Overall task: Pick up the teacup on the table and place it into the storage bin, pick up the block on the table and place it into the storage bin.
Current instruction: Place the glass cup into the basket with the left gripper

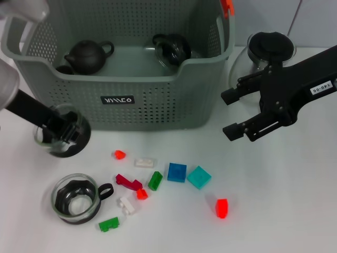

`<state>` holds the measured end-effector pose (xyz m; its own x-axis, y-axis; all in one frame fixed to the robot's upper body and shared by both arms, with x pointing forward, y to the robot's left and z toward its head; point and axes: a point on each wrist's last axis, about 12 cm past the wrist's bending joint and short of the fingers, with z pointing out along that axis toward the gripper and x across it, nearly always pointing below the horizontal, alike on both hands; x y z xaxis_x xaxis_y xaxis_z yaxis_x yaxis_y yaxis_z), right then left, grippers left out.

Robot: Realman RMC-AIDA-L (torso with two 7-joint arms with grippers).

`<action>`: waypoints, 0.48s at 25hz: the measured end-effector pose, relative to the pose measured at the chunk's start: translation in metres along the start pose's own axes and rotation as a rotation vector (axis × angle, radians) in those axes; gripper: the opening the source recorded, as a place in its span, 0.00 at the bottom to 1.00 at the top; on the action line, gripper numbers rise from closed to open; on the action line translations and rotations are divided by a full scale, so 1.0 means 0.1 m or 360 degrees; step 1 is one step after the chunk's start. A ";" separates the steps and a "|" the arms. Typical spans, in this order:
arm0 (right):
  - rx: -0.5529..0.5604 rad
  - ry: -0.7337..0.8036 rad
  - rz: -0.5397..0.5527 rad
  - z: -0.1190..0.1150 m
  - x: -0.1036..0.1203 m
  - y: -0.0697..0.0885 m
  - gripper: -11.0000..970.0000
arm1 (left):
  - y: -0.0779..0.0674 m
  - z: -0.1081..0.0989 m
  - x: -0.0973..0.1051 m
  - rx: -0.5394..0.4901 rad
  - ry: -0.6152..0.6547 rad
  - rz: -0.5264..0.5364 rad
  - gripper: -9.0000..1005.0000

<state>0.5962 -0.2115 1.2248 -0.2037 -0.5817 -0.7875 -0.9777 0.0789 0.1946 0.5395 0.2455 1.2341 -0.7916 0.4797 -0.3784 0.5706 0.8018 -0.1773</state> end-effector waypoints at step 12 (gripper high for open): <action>0.0014 -0.0072 0.0046 -0.03 -0.02 0.00 0.93 | 0.10 -0.45 -0.21 0.0270 -0.0484 0.0121 0.06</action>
<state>0.5971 -0.2133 1.2279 -0.2338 -0.5419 -0.8073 -0.9717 0.1025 0.2126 0.5520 0.2589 1.2811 -0.6588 0.3874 -0.6449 0.6739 0.6849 -0.2770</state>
